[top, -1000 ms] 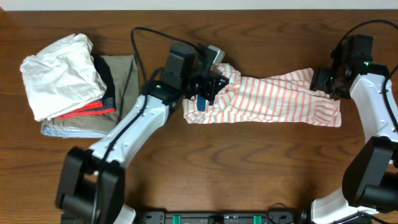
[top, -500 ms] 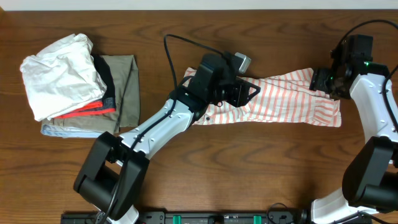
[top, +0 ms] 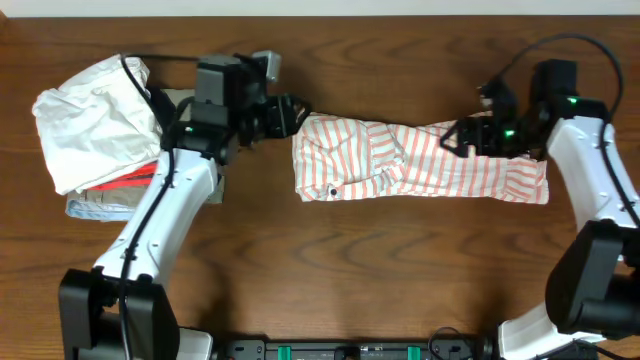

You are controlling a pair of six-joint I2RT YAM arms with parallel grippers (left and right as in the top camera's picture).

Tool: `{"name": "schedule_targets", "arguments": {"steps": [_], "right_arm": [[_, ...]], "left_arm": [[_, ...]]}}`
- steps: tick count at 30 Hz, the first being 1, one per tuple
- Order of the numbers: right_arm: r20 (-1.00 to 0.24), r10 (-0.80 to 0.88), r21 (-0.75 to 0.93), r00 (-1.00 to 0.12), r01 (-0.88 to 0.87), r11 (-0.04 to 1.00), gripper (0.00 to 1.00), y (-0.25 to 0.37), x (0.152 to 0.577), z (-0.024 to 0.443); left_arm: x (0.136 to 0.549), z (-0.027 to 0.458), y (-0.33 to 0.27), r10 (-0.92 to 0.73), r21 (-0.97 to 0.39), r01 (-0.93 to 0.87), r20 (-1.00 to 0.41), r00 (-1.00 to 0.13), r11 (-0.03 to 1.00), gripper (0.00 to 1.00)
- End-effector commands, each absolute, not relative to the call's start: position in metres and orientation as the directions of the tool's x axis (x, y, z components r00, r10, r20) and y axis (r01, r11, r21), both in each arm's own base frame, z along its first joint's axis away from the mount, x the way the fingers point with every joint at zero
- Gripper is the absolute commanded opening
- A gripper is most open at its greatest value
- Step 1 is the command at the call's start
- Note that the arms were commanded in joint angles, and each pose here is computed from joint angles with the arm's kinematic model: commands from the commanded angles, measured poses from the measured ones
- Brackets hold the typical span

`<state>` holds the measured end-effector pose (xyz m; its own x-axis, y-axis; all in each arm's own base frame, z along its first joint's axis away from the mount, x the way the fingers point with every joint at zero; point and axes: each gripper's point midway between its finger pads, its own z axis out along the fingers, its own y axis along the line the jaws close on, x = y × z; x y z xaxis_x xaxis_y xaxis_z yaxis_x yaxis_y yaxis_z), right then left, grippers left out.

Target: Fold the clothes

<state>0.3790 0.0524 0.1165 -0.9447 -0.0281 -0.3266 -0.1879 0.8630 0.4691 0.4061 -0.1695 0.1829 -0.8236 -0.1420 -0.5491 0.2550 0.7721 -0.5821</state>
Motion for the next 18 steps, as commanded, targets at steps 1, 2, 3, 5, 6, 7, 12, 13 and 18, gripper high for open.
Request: {"name": "schedule_targets", "arguments": {"steps": [1,2,3,5,6,7,12,13,18], "right_arm": [[-0.364,-0.135,0.525,-0.922,-0.322,0.788,0.92,0.095,0.372,0.125],[-0.358,-0.156,0.527,-0.921,-0.337,0.781,0.94,0.103,0.371,0.122],[-0.353,-0.175,0.528,-0.919,-0.350,0.773,0.95,0.111,0.370,0.118],[-0.349,-0.205,0.531,-0.915,-0.373,0.761,0.96,0.124,0.370,0.109],[-0.346,-0.221,0.532,-0.912,-0.384,0.755,0.96,0.131,0.371,0.104],[-0.341,-0.234,0.534,-0.911,-0.392,0.749,0.96,0.137,0.371,0.098],[-0.332,-0.272,0.538,-0.903,-0.418,0.732,0.96,0.156,0.377,0.073],[-0.336,-0.276,0.537,-0.901,-0.424,0.729,0.96,0.158,0.379,0.070],[-0.349,-0.268,0.539,-0.898,-0.426,0.727,0.76,0.163,0.385,0.066]], "left_arm": [[0.404,0.162,-0.167,-0.127,-0.580,0.221,-0.499,-0.857,0.784,0.46],[0.403,0.158,-0.168,-0.123,-0.581,0.219,-0.492,-0.862,0.784,0.46],[0.403,0.153,-0.171,-0.112,-0.578,0.223,-0.487,-0.866,0.785,0.47],[0.403,0.145,-0.173,-0.090,-0.568,0.233,-0.482,-0.871,0.790,0.47],[0.403,0.141,-0.174,-0.083,-0.564,0.232,-0.477,-0.875,0.793,0.47],[0.403,0.136,-0.175,-0.080,-0.561,0.226,-0.468,-0.880,0.797,0.47],[0.403,0.109,-0.172,-0.074,-0.545,0.184,-0.417,-0.906,0.818,0.47],[0.402,0.103,-0.170,-0.074,-0.535,0.170,-0.404,-0.912,0.827,0.47],[0.401,0.080,-0.168,-0.062,-0.524,0.147,-0.360,-0.931,0.839,0.47]]}}
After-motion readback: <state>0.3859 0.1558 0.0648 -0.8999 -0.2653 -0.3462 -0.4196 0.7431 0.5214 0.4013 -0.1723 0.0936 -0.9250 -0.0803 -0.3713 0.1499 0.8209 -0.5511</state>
